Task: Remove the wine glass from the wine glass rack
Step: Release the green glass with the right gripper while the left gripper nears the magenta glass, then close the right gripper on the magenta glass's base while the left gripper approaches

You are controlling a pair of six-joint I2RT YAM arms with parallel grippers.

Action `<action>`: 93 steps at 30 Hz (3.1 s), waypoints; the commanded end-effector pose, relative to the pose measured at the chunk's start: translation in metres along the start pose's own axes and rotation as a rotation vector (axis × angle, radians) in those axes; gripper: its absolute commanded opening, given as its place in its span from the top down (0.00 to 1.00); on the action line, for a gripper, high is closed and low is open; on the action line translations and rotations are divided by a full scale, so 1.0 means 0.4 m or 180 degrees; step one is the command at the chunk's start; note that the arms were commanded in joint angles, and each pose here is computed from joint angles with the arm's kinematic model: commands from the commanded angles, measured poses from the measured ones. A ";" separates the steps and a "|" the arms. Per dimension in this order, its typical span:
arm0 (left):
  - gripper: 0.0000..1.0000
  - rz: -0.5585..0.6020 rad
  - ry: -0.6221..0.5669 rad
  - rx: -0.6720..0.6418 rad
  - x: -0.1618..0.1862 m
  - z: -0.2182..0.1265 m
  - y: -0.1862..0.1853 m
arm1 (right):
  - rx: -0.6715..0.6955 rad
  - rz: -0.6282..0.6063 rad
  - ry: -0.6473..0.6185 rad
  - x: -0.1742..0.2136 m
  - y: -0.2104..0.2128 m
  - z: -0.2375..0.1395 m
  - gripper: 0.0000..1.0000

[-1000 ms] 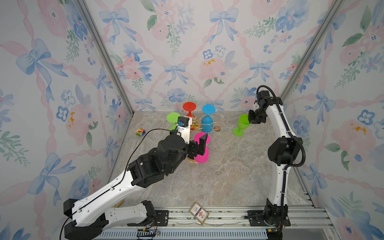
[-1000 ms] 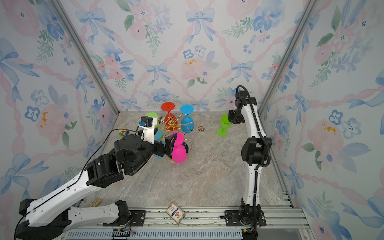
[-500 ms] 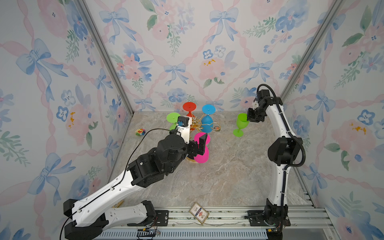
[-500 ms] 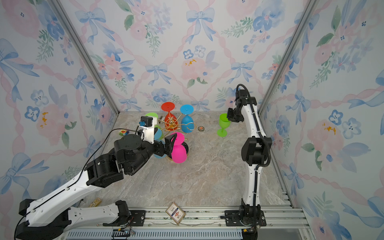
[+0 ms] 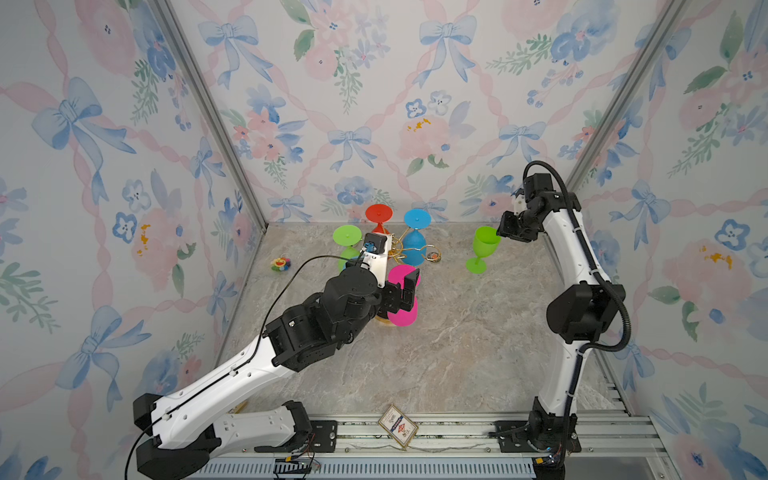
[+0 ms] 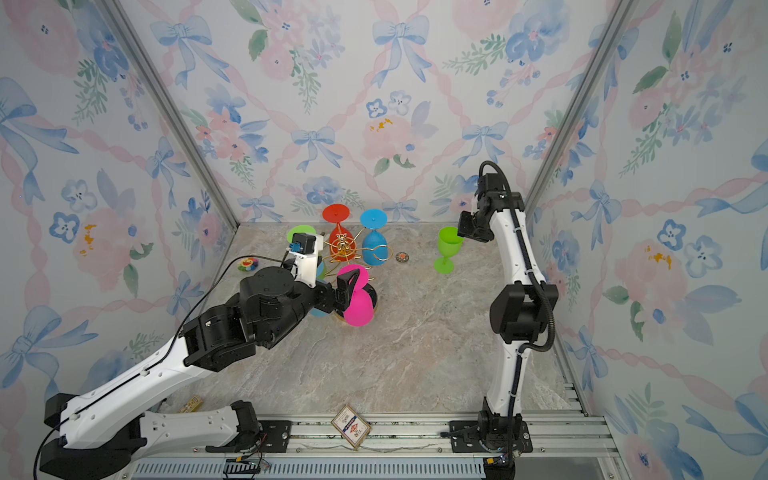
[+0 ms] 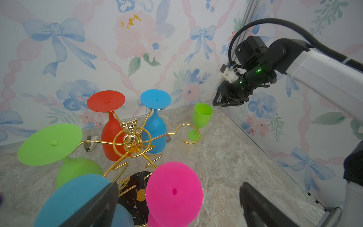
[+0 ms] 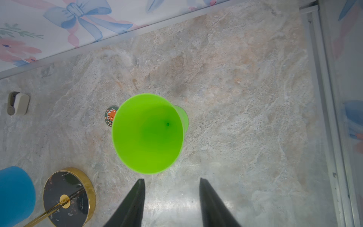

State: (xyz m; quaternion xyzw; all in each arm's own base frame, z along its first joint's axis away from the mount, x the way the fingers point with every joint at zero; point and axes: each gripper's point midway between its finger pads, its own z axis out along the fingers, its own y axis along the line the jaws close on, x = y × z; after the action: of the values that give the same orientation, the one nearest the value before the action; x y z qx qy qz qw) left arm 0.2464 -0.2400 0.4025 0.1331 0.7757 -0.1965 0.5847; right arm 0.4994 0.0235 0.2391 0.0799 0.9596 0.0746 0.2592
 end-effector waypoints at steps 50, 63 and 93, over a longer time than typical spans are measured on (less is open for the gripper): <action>0.08 -0.0566 0.0314 0.0551 0.060 -0.009 0.129 | -0.3295 -0.0361 0.0105 0.515 0.654 -0.419 0.71; 0.08 -0.0514 0.0219 0.0485 0.046 -0.027 0.152 | -0.3387 -0.0291 0.0219 0.523 0.685 -0.415 0.74; 0.11 -0.0485 0.0389 0.0747 0.086 -0.022 0.121 | -0.3631 -0.0162 0.0299 0.517 0.718 -0.469 0.77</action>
State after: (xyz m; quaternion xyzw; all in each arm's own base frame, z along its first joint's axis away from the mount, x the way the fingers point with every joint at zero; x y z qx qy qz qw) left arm 0.2528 -0.1893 0.3746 0.1349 0.7842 -0.3176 0.5156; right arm 0.2688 0.3197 0.3242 -0.0827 0.8034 0.5511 0.2098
